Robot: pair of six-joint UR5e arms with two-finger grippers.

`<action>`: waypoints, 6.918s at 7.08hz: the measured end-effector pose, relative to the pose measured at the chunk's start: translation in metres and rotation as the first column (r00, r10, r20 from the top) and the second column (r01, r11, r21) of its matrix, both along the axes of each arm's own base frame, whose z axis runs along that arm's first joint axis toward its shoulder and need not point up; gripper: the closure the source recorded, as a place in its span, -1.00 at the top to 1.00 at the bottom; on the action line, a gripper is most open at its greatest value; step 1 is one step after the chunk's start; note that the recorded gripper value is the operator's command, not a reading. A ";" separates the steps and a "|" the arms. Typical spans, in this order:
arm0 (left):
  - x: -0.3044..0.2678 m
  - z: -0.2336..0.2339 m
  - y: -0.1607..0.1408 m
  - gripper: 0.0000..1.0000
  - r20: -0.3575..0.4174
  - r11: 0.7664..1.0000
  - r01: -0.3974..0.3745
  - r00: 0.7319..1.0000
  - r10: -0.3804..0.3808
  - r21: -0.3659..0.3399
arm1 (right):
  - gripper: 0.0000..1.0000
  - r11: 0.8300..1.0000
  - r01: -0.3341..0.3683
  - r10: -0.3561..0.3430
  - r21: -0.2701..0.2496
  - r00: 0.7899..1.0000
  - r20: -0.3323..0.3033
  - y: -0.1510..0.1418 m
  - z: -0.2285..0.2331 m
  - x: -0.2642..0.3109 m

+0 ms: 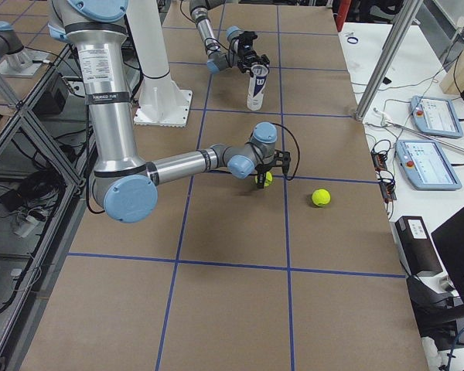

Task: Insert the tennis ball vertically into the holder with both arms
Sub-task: 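Carry the ball with the right gripper over the can's opening, then lower the ball into the can and open the right gripper, then move the right gripper back toward the second yellow ball, then lower the right gripper and grasp the second yellow ball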

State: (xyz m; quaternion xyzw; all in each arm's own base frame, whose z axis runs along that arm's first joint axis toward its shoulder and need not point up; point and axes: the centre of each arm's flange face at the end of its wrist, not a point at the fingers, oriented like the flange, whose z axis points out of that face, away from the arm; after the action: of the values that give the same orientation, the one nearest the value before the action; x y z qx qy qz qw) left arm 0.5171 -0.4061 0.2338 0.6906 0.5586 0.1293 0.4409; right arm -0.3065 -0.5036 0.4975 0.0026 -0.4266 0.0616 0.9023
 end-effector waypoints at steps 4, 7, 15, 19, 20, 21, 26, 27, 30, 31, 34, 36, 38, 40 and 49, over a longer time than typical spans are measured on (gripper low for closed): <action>0.010 0.001 0.010 0.54 -0.002 1.000 -0.017 1.000 0.017 -0.001 | -1.00 0.996 -0.062 0.067 -0.064 0.996 0.064 -0.035 -0.189 -0.002; 0.011 0.004 0.014 0.53 -0.018 1.000 -0.010 1.000 0.010 -0.001 | -1.00 0.977 -0.126 0.158 -0.175 0.970 0.187 -0.009 -0.309 -0.041; 0.026 0.021 0.029 0.53 -0.037 1.000 -0.023 0.999 0.023 -0.003 | -1.00 0.971 -0.094 0.154 -0.220 0.949 0.274 0.050 -0.408 -0.107; 0.026 0.020 0.031 0.54 -0.040 1.000 -0.025 0.999 0.025 -0.002 | -0.91 0.975 -0.076 0.132 -0.210 0.955 0.266 0.067 -0.406 -0.127; 0.026 0.020 0.031 0.55 -0.040 1.000 -0.025 0.999 0.025 -0.002 | -0.81 0.975 -0.071 0.126 -0.210 0.956 0.264 0.071 -0.406 -0.131; 0.026 0.020 0.031 0.56 -0.040 1.000 -0.025 0.999 0.025 -0.002 | -0.75 0.975 -0.065 0.120 -0.210 0.958 0.262 0.074 -0.404 -0.134; 0.027 0.022 0.031 0.63 -0.038 1.000 -0.022 0.999 0.021 -0.007 | -0.16 0.976 -0.051 0.106 -0.213 0.961 0.257 0.081 -0.401 -0.142; 0.027 0.022 0.031 0.65 -0.039 1.000 -0.020 0.999 0.020 -0.008 | -0.16 0.976 -0.048 0.103 -0.213 0.961 0.257 0.082 -0.400 -0.143; 0.027 0.022 0.030 0.67 -0.040 1.000 -0.017 0.999 0.017 -0.010 | 0.31 0.976 -0.045 0.100 -0.213 0.961 0.257 0.083 -0.400 -0.144; 0.027 0.022 0.030 0.68 -0.041 1.000 -0.017 0.999 0.017 -0.011 | 0.96 0.976 -0.045 0.100 -0.212 0.961 0.257 0.084 -0.400 -0.144; 0.027 0.022 0.030 0.69 -0.041 1.000 -0.018 0.999 0.017 -0.011 | 0.98 0.977 -0.053 0.106 -0.205 0.961 0.256 0.086 -0.400 -0.145; 0.027 0.022 0.030 0.73 -0.041 1.000 -0.018 0.999 0.017 -0.011 | 0.98 0.978 -0.053 0.106 -0.201 0.960 0.260 0.087 -0.401 -0.143; 0.026 0.022 0.031 0.74 -0.040 1.000 -0.018 0.999 0.017 -0.012 | 0.98 0.979 -0.057 0.109 -0.197 0.958 0.266 0.087 -0.402 -0.137; 0.026 0.023 0.031 0.73 -0.039 1.000 -0.017 0.999 0.017 -0.012 | 0.98 0.974 -0.089 0.141 -0.208 0.958 0.251 0.076 -0.385 -0.115; 0.026 0.019 0.031 0.74 -0.047 1.000 -0.017 0.999 0.016 -0.010 | 0.96 0.983 -0.181 0.180 0.011 0.970 -0.163 -0.232 -0.045 0.060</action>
State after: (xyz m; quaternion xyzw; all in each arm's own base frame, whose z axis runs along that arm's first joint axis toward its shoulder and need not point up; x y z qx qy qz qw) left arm 0.5427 -0.3754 0.2524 0.6866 0.5751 0.1137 0.4300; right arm -0.2469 -0.7355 0.4521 0.0449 -0.3489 0.1438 0.9250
